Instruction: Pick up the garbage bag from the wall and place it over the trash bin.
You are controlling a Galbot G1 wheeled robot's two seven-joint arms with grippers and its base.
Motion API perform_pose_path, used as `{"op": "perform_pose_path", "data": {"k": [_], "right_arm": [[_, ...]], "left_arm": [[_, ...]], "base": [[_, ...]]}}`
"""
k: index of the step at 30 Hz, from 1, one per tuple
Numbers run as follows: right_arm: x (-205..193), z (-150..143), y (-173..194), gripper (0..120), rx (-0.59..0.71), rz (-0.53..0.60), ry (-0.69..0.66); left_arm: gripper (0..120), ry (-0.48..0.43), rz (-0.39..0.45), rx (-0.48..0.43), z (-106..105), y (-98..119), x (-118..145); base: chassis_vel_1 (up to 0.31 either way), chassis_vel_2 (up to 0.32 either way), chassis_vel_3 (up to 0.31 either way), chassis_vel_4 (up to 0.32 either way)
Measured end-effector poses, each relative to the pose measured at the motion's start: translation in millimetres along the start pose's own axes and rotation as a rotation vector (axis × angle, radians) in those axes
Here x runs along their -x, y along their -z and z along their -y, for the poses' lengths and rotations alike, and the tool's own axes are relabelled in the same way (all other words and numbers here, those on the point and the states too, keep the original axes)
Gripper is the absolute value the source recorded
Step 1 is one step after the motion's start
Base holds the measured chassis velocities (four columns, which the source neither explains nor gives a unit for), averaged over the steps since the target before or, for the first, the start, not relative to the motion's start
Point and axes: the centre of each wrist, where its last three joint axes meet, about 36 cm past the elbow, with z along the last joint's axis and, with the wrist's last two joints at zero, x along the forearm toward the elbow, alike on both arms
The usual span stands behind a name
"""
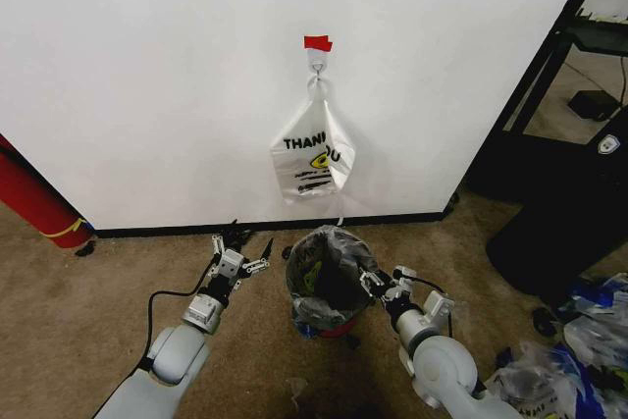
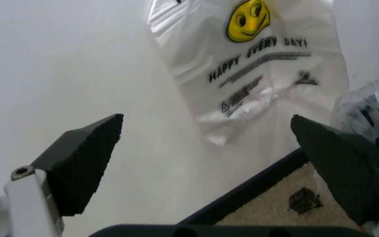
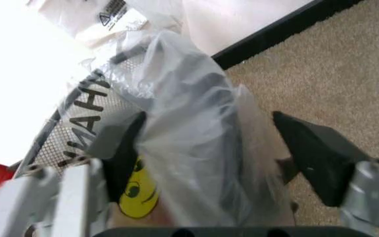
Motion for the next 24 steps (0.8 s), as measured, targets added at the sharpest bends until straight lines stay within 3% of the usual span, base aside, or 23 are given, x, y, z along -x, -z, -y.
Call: {"op": "perform_pose_path", "data": {"k": [6,10,18,19,21,24], "right_arm": [[-4.3,6.4,-1.8,97,-0.031,-0.002,-0.019],[-6.7,13.6,-3.8,100,-0.039,0.004,-0.002],[-11.3,39.3,-20.1,100,-0.048,0.200,0.308],[-6.5,58.8,-24.6,100,-0.106,0.316,0.479],[-2.9,70.4,-18.8,100,-0.236,0.455,0.559],[-7.0,68.5,-4.1,100,-0.458,0.695,0.409]], "left_arm": [[100,-0.002,0.004,-0.005,2.6,-0.9,-2.1],[100,-0.013,0.025,-0.020,7.0,0.0,-3.1],[100,0.001,0.043,-0.044,14.9,2.9,-3.4],[100,0.028,0.064,-0.061,16.1,10.7,-1.6],[100,0.074,0.103,-0.105,16.7,26.5,1.7],[100,0.146,0.173,-0.211,19.1,55.3,2.8]], "base": [[0.000,0.000,0.000,0.000],[0.000,0.000,0.000,0.000],[0.000,0.000,0.000,0.000],[0.000,0.000,0.000,0.000],[0.000,0.000,0.000,0.000],[0.000,0.000,0.000,0.000]]}}
